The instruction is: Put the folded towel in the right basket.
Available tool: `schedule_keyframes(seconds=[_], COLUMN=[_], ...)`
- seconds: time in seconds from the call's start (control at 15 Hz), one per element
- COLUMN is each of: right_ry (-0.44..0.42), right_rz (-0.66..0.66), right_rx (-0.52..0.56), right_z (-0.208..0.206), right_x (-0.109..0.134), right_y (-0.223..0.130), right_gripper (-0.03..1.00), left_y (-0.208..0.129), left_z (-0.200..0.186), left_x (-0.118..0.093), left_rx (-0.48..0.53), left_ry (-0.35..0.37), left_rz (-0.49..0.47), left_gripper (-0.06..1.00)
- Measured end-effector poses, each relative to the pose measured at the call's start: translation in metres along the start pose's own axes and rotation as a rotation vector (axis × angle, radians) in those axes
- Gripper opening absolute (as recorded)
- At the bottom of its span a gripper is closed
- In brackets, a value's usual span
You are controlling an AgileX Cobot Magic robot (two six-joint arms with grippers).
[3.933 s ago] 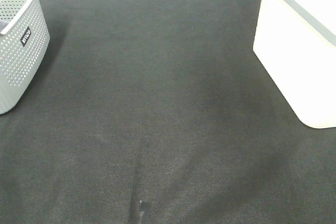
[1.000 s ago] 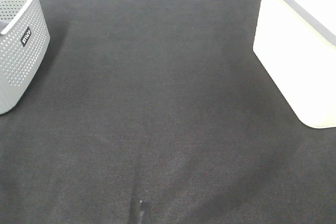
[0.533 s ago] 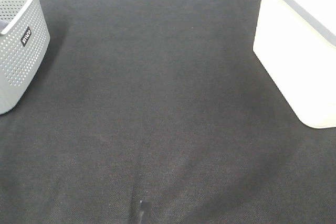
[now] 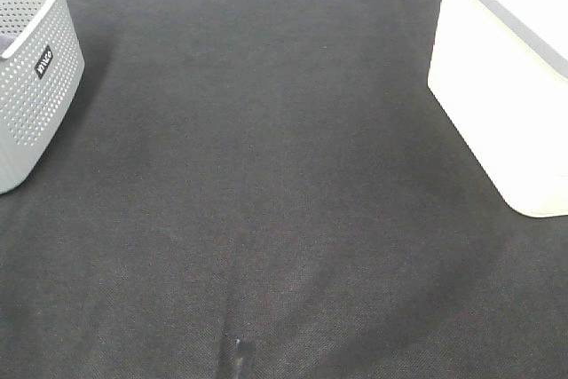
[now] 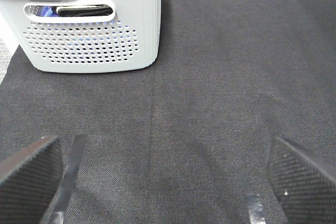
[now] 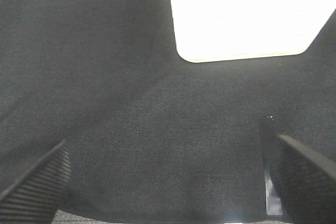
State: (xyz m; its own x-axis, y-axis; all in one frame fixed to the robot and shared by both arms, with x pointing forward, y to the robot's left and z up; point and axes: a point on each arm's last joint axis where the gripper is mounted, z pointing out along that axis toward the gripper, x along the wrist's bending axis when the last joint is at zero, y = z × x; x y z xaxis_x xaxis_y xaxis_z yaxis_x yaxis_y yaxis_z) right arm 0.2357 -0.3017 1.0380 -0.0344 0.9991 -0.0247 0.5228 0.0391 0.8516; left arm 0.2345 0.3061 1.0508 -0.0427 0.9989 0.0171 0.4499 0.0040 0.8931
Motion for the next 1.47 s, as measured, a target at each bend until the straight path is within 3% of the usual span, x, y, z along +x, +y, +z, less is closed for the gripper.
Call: schedule_keyframes(seconds=[1.47], right_ry=[-0.038], right_rz=[0.037], right_rx=[0.001], right_z=[0.0000], right_x=[0.0013], right_y=[0.0000], right_gripper=[0.98], left_y=[0.0000], left_z=[0.0000], left_x=[0.0000], left_rx=[0.000], left_ry=[0.000], left_rz=[0.000], left_gripper=[0.99])
